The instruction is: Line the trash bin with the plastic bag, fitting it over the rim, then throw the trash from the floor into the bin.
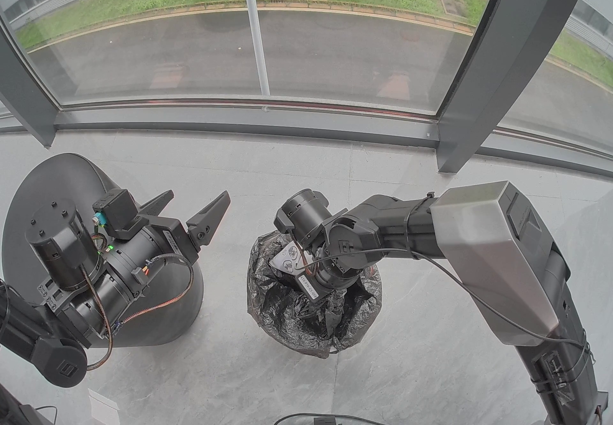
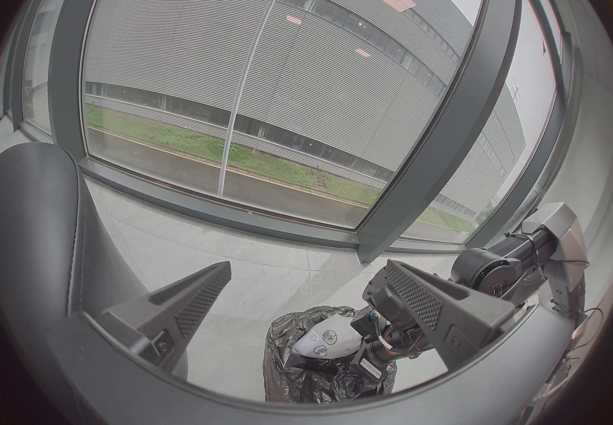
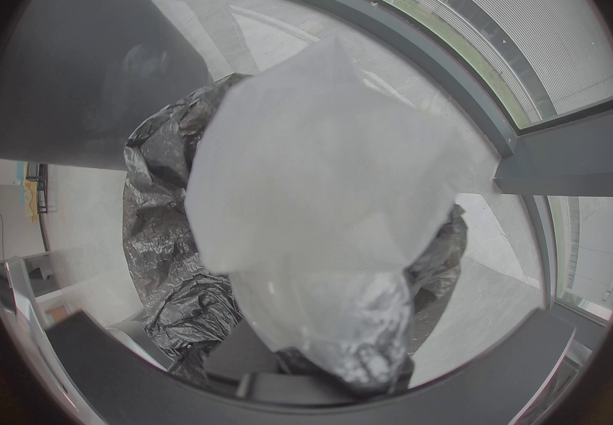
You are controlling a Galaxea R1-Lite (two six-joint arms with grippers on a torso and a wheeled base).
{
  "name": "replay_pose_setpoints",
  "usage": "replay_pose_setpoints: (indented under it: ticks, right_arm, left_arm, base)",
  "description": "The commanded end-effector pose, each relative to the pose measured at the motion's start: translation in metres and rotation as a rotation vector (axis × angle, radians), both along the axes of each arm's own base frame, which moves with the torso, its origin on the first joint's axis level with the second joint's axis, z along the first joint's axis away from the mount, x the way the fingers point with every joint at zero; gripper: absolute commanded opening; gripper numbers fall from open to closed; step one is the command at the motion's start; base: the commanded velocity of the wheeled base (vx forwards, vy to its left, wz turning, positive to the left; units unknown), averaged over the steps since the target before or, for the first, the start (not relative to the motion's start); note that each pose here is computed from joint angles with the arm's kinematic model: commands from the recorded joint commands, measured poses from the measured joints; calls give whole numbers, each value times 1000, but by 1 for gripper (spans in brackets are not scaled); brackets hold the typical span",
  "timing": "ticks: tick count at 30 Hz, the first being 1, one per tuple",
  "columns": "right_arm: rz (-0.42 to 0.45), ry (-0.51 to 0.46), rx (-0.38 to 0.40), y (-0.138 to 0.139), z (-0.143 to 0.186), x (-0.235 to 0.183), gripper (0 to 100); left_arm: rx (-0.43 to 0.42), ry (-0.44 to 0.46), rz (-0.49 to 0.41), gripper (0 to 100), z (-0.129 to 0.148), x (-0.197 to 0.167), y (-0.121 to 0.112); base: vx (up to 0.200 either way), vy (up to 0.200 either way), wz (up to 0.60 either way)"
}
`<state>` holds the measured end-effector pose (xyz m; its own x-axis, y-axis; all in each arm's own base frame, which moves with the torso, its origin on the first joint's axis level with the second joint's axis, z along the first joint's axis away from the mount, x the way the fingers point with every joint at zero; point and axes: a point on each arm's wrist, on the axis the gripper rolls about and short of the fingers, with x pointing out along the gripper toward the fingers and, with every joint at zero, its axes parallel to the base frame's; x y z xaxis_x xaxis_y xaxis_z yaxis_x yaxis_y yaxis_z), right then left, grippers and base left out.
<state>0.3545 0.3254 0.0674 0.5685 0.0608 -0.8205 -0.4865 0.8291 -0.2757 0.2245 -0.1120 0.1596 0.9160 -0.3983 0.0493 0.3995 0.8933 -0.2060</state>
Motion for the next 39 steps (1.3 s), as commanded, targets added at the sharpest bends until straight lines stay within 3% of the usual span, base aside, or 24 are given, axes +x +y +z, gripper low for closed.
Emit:
replay_pose_setpoints:
  ticks: [1, 4, 5, 10, 20, 27, 30, 32, 33, 36, 37, 39]
  right_arm:
    - [8, 14, -20, 0, -9, 1, 0]
    - [21, 19, -33, 1, -13, 1, 0]
    - [19, 18, -31, 1, -12, 1, 100]
    - [21, 17, -25, 4, -11, -2, 100]
    - [34, -44, 19, 3, 27, -9, 100]
    - [84, -29, 19, 21, 20, -25, 100]
    - [87, 0, -5, 24, 0, -23, 100]
    - [80, 60, -59, 25, -39, -19, 100]
    - [80, 64, -64, 25, -42, -19, 100]
    - [62, 173, -167, 18, -112, -14, 100]
    - [60, 178, -171, 17, -115, -14, 100]
    - [49, 287, -272, 2, -161, -15, 100]
  left_arm:
    - [-1, 1, 1, 100, 0, 0, 0]
    - [2, 5, 1, 100, -1, 0, 0]
    - [2, 6, 1, 100, -2, 0, 0]
    - [1, 3, 1, 100, -1, 0, 0]
    - [1, 3, 1, 100, -2, 0, 0]
    - [2, 6, 1, 100, -2, 0, 0]
    - [3, 7, 1, 100, -3, 0, 0]
    - [4, 10, 1, 100, -4, 0, 0]
    - [5, 11, 1, 100, -4, 0, 0]
    - [4, 10, 1, 100, -4, 0, 0]
    - [4, 10, 1, 100, -4, 0, 0]
    - [4, 9, 4, 100, -3, 1, 0]
  base:
    - [0, 0, 0]
    - [0, 0, 0]
    - [0, 0, 0]
    - [0, 0, 0]
    - [0, 0, 0]
    - [0, 0, 0]
    - [0, 0, 0]
    - [0, 0, 0]
    - [0, 0, 0]
    - [0, 0, 0]
    - [0, 0, 0]
    - [0, 0, 0]
